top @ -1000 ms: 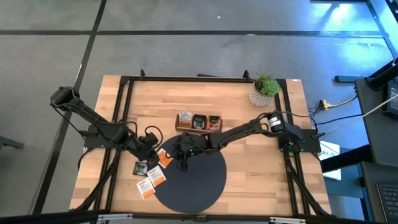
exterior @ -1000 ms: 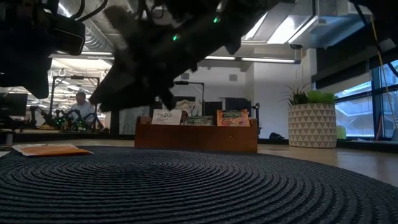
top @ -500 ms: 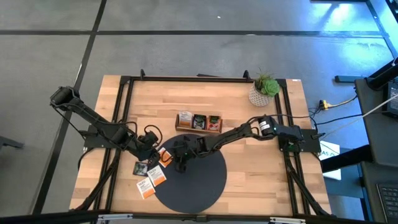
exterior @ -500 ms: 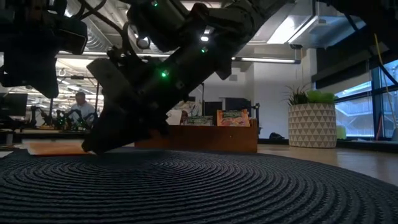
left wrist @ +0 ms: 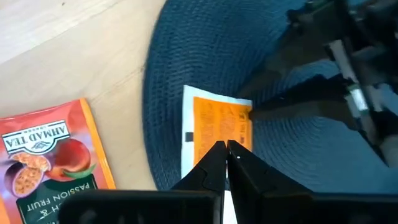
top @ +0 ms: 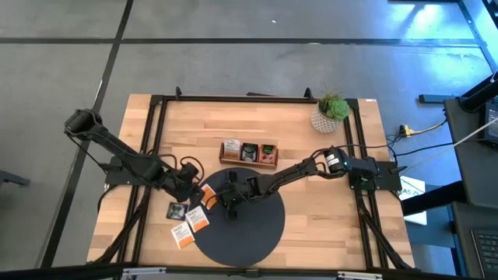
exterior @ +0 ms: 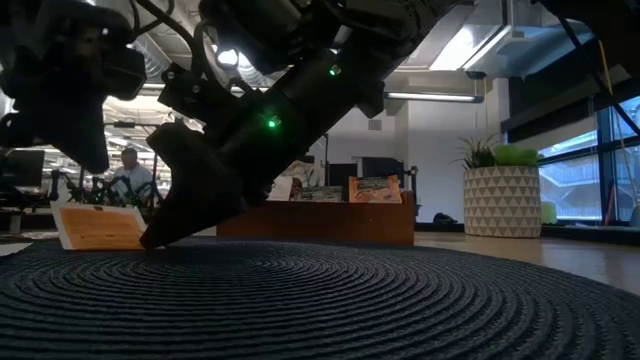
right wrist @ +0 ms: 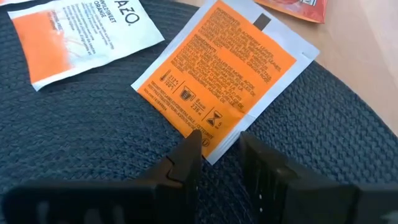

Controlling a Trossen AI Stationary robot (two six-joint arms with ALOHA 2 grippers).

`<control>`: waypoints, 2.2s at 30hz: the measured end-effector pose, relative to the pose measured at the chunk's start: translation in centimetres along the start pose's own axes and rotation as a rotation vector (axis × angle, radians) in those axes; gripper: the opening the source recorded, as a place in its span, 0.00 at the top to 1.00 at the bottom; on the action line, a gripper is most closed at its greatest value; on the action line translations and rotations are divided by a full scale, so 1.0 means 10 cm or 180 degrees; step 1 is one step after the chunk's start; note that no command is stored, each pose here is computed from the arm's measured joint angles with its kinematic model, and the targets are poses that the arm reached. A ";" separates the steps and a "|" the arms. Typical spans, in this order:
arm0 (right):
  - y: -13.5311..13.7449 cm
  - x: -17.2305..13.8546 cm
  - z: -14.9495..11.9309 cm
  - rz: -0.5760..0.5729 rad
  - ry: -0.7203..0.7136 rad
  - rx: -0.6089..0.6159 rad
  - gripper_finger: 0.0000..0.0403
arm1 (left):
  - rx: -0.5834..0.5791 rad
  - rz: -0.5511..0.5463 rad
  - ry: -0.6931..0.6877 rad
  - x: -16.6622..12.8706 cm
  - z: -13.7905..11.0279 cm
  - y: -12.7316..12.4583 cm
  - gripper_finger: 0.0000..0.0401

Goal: Pick & Place Tea
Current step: Put the white tea bag into the left of the wooden organizer

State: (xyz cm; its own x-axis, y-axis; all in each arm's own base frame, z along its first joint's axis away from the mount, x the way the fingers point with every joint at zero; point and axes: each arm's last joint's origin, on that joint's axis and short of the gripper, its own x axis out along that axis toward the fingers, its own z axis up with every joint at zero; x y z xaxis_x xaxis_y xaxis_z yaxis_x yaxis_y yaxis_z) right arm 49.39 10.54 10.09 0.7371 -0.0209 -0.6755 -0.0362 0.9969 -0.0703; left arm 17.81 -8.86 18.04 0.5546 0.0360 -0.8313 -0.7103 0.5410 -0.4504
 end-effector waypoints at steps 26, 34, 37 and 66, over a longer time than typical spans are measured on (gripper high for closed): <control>0.00 0.00 -0.01 -0.0001 0.0021 0.0086 0.72 | -0.0213 0.0227 -0.0083 0.17 -0.06 0.00 0.59; 0.00 0.00 -0.01 0.0000 0.0019 0.0074 0.72 | -0.0350 0.0419 -0.0095 0.29 -0.08 0.02 0.59; 0.00 0.00 -0.01 0.0000 0.0019 0.0072 0.72 | -0.0338 0.0463 -0.0043 0.33 -0.09 0.03 0.59; -0.06 -0.49 0.35 -0.0010 -0.0079 -0.0007 0.72 | -0.0227 -0.0060 -0.0004 0.18 -0.04 -0.09 0.99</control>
State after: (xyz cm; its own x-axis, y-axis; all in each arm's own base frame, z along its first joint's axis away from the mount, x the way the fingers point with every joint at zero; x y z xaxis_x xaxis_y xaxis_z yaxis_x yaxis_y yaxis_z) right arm 48.20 10.28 16.01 0.7536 -0.0222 -0.6569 -0.0353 0.9966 -0.0741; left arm 19.29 -9.59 16.81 0.5688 0.0275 -0.8220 -0.7287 0.4803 -0.4882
